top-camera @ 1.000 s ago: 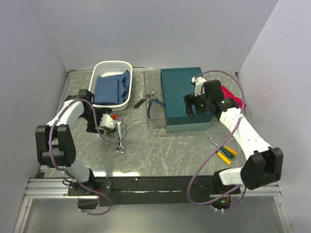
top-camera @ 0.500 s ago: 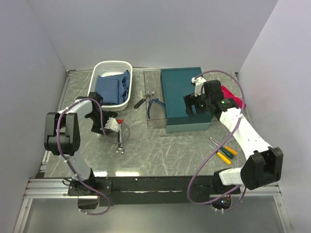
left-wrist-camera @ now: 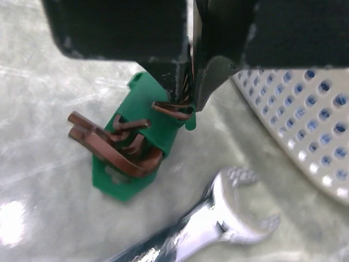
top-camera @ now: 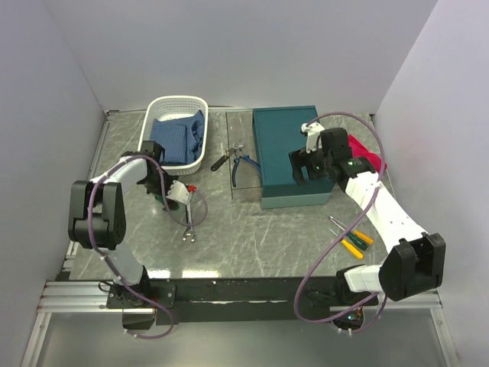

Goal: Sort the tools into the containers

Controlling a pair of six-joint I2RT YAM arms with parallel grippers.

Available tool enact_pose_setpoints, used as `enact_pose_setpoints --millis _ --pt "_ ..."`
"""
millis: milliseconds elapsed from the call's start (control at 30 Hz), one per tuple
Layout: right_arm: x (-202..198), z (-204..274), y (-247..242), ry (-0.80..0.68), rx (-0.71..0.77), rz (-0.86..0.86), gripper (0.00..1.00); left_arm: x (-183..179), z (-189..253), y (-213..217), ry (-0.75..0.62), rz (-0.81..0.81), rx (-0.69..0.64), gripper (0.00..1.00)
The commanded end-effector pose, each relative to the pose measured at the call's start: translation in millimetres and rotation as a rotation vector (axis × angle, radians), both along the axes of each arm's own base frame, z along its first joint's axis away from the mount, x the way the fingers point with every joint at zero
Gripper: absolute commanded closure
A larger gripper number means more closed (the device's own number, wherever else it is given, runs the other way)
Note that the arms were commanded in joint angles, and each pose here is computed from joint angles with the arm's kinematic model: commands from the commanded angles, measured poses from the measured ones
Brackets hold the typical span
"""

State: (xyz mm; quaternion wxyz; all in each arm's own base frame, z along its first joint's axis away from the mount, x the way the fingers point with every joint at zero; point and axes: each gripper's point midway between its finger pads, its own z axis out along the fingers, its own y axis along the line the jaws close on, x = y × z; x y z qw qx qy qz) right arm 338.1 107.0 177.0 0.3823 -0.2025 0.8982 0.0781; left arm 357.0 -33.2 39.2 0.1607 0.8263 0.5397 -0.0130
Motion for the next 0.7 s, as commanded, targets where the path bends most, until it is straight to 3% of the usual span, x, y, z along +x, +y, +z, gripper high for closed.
enact_pose_setpoints --millis 0,133,300,467,667 --pt "-6 7 -3 -0.027 -0.019 0.016 0.04 -56 -17 -17 0.163 0.023 -0.078 0.99" --pt "-4 6 -1 -0.030 -0.020 0.025 0.04 -86 32 -39 0.141 0.038 -0.180 0.99" --pt "3 12 3 -0.040 -0.013 0.035 0.04 -92 79 -66 0.102 0.131 -0.308 0.99" --pt "5 12 3 -0.040 -0.018 0.035 0.04 -73 143 -104 0.004 0.203 -0.493 0.99" --pt "-4 11 -1 -0.042 -0.022 0.028 0.04 -38 203 -146 0.123 0.408 -0.685 0.99"
